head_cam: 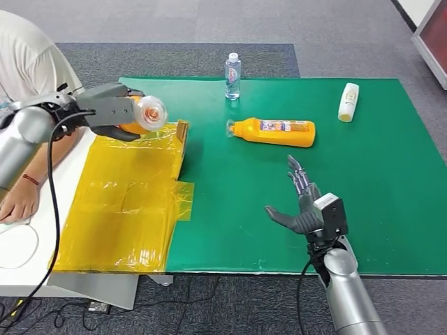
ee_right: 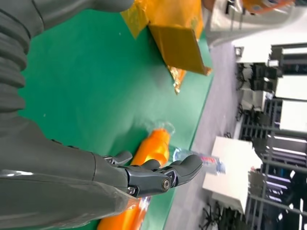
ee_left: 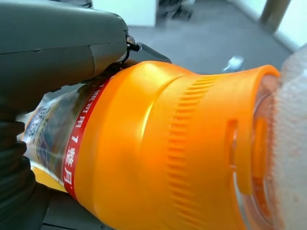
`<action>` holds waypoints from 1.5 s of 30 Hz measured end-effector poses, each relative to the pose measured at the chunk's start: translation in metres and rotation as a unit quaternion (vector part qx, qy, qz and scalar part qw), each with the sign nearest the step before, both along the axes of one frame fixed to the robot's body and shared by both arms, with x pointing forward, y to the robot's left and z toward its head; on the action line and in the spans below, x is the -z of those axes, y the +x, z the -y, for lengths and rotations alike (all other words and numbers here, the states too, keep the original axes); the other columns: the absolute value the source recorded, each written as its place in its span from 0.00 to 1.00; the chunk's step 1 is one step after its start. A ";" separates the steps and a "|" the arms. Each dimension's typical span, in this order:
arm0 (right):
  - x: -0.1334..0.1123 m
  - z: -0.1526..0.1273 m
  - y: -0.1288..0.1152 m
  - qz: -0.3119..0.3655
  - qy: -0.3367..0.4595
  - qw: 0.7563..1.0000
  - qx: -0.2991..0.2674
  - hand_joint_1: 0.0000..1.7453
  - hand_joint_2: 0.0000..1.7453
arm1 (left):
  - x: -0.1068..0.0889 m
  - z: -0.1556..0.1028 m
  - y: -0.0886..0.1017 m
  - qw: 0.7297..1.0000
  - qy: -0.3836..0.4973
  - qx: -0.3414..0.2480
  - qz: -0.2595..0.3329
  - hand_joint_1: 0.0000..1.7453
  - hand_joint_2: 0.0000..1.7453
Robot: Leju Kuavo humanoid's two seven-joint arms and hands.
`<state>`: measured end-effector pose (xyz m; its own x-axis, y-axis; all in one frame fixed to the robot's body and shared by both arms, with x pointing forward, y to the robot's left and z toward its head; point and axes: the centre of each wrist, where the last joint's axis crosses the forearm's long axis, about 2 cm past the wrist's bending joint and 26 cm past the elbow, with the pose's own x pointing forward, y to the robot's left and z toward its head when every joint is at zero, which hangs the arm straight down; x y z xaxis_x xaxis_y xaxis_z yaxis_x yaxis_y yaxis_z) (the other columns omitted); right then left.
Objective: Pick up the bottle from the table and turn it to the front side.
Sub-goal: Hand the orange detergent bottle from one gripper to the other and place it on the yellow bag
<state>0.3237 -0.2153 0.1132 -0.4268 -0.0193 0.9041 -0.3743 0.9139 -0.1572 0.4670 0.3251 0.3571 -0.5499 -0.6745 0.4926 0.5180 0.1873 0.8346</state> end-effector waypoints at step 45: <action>-0.003 -0.087 0.009 -0.026 -0.055 0.992 -0.112 0.00 1.00 | 0.123 0.011 0.006 0.965 0.148 -0.036 -0.212 1.00 1.00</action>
